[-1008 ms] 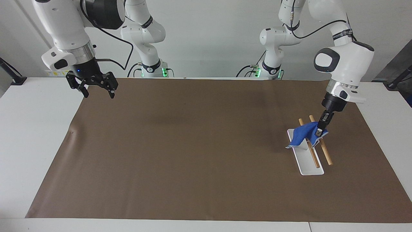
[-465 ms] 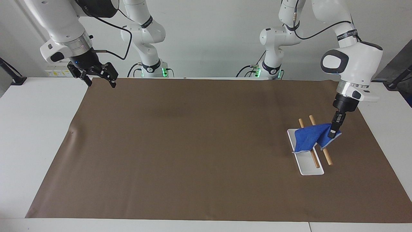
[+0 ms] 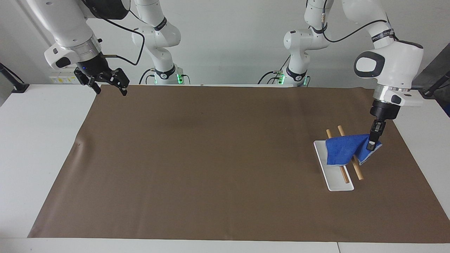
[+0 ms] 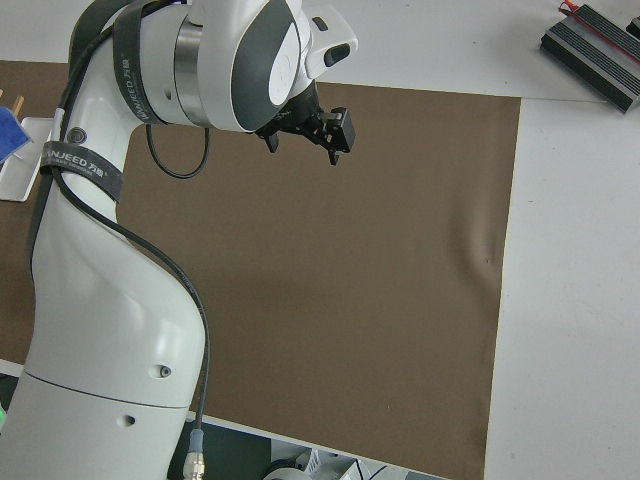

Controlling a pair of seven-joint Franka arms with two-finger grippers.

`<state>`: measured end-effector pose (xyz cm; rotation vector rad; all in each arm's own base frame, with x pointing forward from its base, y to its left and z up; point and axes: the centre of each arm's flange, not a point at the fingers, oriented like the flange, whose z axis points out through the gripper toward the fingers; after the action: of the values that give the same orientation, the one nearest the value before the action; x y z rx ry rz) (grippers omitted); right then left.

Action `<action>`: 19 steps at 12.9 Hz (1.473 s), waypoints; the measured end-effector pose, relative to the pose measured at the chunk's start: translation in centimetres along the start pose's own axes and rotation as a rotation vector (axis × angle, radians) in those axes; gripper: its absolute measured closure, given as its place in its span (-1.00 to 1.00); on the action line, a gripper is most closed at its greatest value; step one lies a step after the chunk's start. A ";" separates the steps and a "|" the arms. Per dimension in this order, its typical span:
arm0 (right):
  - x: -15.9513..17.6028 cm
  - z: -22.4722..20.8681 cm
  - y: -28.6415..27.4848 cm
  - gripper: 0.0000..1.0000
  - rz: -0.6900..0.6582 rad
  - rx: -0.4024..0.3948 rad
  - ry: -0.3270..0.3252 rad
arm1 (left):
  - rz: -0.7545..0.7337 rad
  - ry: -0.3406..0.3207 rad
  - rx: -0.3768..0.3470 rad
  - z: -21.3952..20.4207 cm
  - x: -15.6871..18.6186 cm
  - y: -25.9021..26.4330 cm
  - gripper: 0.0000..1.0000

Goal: Right arm passes towel to left arm to hang

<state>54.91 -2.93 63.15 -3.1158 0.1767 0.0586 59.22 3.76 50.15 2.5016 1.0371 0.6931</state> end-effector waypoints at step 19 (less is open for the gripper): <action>0.0 0.0 0.0 -1.00 0.000 0.000 -0.001 | -0.022 0.024 0.048 2.6 1.0 -4.0 0.96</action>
<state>54.90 -2.96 63.12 -3.1157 0.1773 0.0600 59.05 6.81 46.42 2.5248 1.1000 0.7010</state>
